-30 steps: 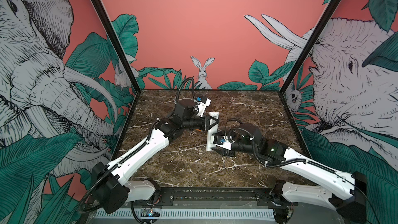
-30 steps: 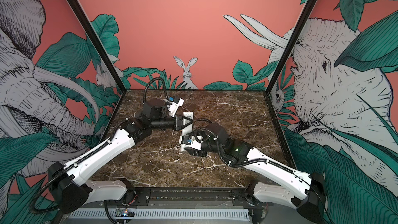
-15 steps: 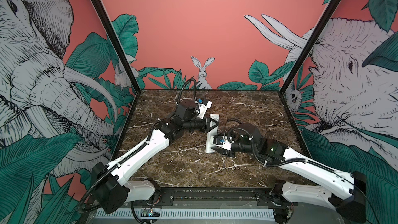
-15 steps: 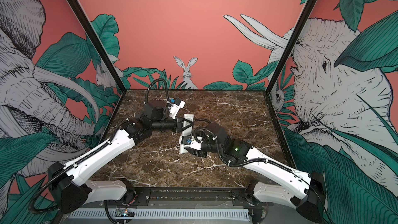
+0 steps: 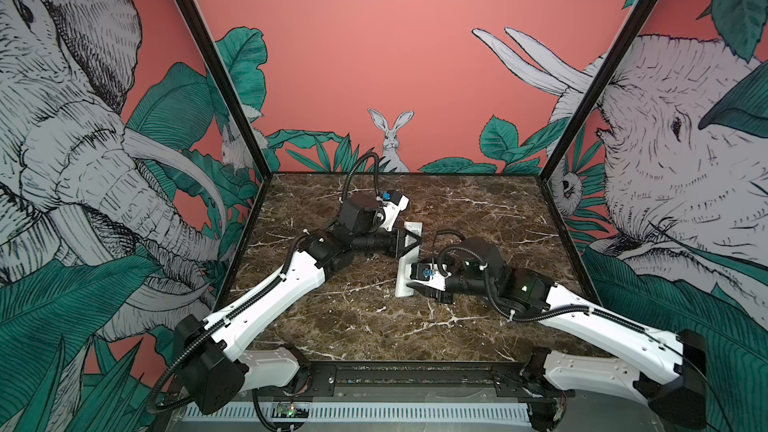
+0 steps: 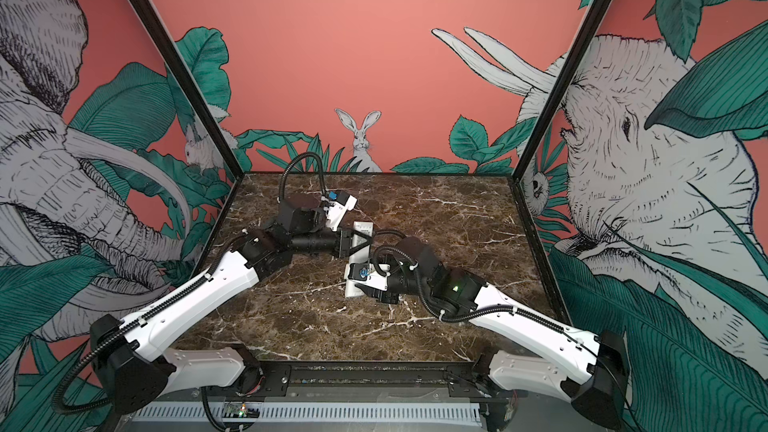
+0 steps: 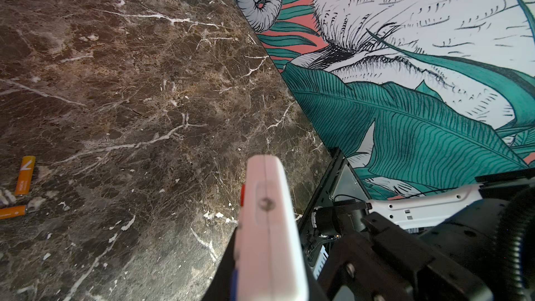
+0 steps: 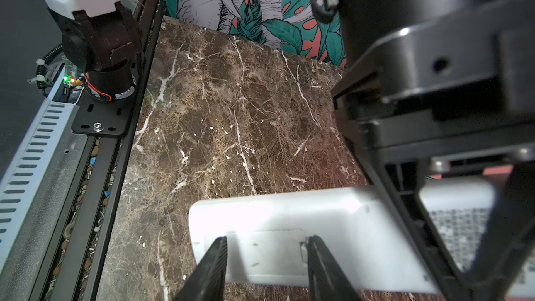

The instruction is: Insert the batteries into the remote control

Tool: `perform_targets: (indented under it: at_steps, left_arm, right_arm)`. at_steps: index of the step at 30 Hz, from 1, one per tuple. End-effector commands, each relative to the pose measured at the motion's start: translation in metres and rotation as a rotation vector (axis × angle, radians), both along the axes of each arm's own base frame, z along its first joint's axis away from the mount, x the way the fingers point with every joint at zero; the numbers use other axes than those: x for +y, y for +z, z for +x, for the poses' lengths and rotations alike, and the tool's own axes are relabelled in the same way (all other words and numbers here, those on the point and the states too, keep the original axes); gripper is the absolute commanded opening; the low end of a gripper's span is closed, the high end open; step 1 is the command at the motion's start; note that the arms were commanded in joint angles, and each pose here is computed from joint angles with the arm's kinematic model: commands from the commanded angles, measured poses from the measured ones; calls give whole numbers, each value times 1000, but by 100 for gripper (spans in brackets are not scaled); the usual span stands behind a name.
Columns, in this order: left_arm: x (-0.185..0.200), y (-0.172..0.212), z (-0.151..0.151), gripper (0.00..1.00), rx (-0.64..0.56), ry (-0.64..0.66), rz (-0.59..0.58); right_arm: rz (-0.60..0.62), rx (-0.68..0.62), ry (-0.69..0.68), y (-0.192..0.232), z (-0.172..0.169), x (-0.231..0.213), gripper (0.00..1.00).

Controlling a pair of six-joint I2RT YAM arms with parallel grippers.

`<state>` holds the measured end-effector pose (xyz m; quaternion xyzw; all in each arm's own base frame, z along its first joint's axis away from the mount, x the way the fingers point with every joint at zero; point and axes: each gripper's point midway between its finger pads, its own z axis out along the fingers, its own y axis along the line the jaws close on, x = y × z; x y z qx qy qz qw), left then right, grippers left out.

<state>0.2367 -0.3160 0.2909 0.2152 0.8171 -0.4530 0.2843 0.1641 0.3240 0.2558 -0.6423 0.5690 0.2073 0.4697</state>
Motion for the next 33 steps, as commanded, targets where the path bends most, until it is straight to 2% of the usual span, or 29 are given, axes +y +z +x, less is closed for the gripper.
perform_targets:
  at_steps: [1, 21, 33]
  left_arm:
    - [2, 48, 4, 0, -139, 15, -107]
    - [1, 43, 4, 0, -121, 17, -106]
    - [-3, 38, 8, 0, -116, 14, -100]
  right_arm:
    - [-87, 104, 76, -24, -23, -1, 44]
    - [-16, 83, 58, -11, -25, -4, 43]
    - [-31, 78, 51, -14, -22, -4, 42]
